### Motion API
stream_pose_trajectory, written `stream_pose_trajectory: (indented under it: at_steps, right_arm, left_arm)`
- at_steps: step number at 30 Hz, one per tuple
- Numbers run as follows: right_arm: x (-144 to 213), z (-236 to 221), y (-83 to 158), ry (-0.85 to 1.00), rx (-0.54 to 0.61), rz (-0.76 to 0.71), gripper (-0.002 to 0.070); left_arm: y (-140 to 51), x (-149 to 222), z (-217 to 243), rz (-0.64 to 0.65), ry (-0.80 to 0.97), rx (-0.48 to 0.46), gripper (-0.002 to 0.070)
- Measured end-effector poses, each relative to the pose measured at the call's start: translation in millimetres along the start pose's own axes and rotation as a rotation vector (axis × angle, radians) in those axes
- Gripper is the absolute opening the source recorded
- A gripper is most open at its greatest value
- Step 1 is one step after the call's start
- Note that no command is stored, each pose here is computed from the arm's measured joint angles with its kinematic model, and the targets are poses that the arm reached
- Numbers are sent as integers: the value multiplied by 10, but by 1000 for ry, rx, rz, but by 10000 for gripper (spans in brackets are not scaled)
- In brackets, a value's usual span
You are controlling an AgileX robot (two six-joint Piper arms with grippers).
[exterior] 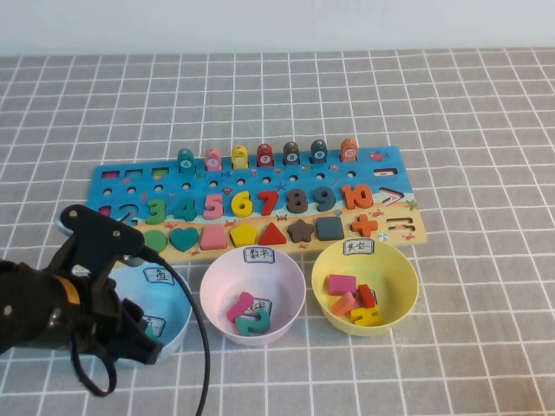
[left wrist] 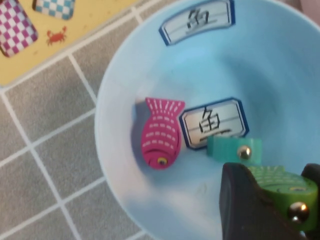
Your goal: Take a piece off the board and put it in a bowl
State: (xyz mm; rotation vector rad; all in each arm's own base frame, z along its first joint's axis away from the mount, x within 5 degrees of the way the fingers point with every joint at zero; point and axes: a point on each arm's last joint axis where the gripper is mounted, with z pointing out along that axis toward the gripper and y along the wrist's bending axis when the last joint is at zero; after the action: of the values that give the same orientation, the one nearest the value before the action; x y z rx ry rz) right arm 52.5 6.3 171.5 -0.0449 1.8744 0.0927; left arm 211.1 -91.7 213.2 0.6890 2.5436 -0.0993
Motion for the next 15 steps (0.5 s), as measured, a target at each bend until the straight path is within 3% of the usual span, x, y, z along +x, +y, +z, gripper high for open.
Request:
stream_pose_trajectory:
  at_steps: [15]
  right_arm:
    - [0,0,0,0,0,0,-18]
  left_arm:
    - [-5,-46,148,-105,-17,10,190]
